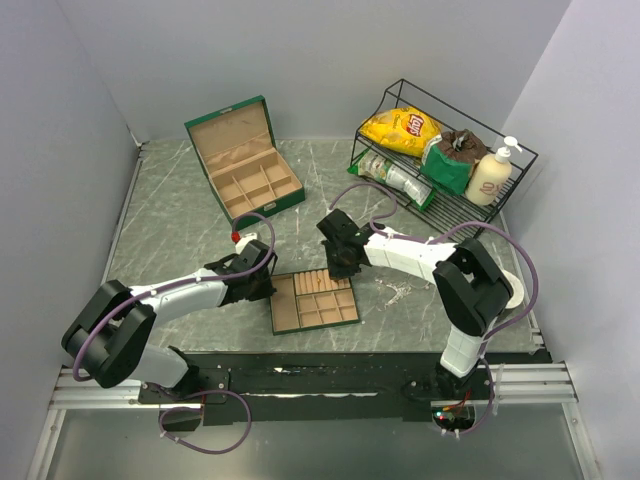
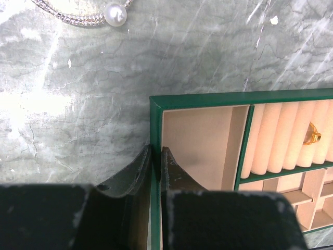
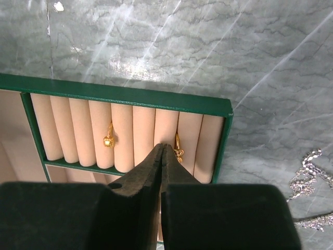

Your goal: Organize the mixed jewelry

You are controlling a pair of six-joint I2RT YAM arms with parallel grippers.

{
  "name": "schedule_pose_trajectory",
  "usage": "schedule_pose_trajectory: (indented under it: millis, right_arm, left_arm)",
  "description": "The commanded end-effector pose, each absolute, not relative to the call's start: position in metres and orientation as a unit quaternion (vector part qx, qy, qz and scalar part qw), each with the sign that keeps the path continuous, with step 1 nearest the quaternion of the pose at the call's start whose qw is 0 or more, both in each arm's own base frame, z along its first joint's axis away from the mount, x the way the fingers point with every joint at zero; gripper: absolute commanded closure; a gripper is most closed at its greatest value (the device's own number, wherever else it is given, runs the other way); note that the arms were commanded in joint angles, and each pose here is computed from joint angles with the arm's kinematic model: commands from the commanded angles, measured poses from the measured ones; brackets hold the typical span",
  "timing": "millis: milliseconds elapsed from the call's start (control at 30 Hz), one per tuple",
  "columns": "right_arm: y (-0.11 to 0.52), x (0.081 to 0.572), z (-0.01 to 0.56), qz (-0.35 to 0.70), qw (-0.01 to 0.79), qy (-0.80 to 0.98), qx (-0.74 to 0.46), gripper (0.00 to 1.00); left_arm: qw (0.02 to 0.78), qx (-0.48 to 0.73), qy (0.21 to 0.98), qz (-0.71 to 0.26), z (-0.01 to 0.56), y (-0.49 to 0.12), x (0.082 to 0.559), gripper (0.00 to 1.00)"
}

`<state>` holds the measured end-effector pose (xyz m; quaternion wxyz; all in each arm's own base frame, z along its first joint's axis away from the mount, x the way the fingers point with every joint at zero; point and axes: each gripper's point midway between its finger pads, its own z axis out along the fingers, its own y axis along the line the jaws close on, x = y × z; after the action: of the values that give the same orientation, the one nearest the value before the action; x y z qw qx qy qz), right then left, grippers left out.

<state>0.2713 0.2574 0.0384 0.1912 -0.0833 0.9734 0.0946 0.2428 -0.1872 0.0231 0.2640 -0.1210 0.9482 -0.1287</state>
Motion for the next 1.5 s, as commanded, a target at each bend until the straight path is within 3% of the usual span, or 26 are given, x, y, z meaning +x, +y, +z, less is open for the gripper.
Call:
schedule_pose_trajectory:
  millis: [0,167,833,1467]
  right_arm:
    - [0.260,0.282,0.071,0.124,0.240,0.959,-0.082,0.92]
    - [0.250,0.286,0.088,0.117,0.265,0.954,-0.076,0.90]
    - [0.253,0.274,0.049,0.128,0.207,0.967,-0.069,0.91]
    - [0.253,0.274,0.037,0.124,0.198,0.970,-0.071,0.92]
  left_arm:
    - [0.283,-0.124,0.941,-0.135,0.033,-0.193,0.256,0.86]
    - [0.284,-0.125,0.941,-0.134,0.034,-0.193,0.256,0.86]
    - [0.286,-0.122,0.941,-0.134,0.035,-0.194,0.257,0.87]
    - [0.286,-0.122,0.941,-0.136,0.035,-0.194,0.257,0.87]
